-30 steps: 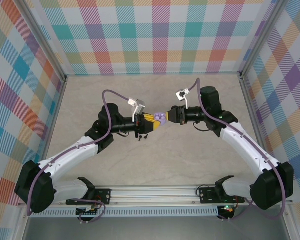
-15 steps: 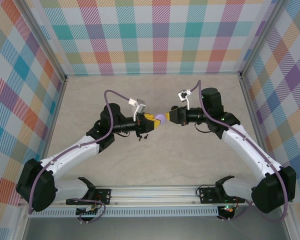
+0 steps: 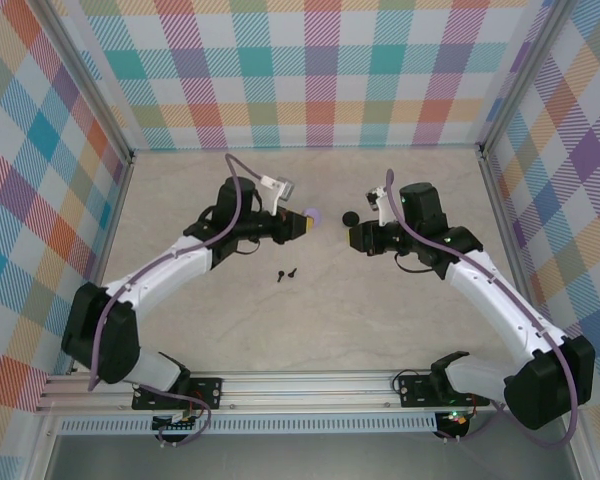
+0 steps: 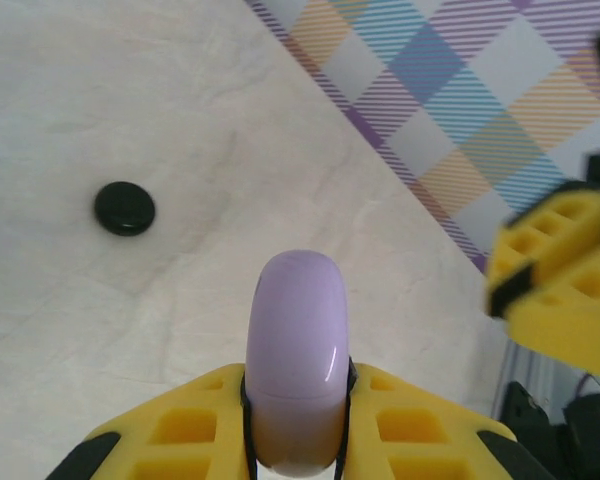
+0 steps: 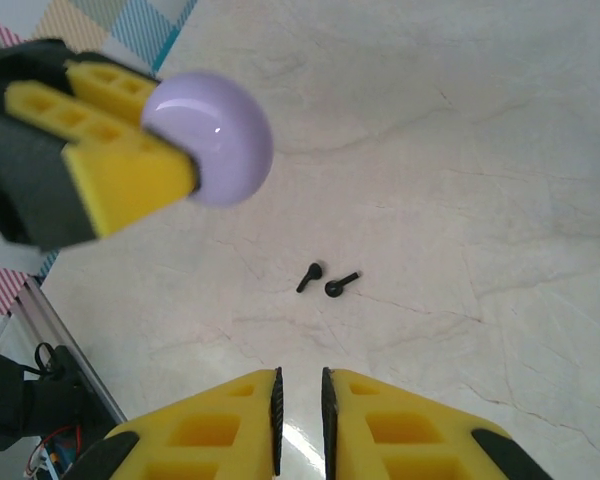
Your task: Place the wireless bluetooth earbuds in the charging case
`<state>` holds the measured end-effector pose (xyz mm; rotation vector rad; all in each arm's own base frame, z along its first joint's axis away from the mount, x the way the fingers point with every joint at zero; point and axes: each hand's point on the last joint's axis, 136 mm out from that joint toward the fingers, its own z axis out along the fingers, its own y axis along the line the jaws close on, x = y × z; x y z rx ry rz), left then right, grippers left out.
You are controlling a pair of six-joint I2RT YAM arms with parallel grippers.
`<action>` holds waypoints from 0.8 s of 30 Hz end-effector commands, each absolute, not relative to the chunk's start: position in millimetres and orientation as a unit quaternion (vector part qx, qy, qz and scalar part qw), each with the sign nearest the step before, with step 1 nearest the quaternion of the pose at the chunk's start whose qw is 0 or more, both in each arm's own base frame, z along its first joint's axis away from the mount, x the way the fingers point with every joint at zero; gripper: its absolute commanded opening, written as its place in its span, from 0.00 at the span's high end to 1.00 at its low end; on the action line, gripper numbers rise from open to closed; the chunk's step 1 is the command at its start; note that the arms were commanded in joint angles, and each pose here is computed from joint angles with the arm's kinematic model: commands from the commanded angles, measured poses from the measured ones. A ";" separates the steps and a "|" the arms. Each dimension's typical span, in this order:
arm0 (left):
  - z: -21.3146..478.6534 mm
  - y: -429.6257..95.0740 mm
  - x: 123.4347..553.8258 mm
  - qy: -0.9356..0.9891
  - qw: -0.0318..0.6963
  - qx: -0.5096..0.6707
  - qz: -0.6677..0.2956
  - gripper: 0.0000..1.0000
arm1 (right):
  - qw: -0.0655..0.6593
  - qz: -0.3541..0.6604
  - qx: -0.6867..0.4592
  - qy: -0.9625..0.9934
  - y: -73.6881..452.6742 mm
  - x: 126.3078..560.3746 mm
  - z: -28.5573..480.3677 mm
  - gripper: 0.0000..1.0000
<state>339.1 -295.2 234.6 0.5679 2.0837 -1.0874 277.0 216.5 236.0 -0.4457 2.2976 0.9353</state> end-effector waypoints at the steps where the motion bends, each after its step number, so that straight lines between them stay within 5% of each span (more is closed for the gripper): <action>1: 217.3 -285.0 359.3 0.835 0.331 0.206 -0.388 0.84 | 0.316 0.341 -0.173 0.868 211.2 272.6 243.2 0.79; 10: 159.0 -265.5 434.8 0.892 0.259 0.111 -0.355 0.82 | 0.305 0.332 -0.164 0.877 206.1 268.0 234.7 0.78; 24: 91.1 -280.6 467.3 0.903 0.169 0.065 -0.389 0.81 | 0.289 0.325 -0.155 0.887 204.3 267.4 222.0 0.76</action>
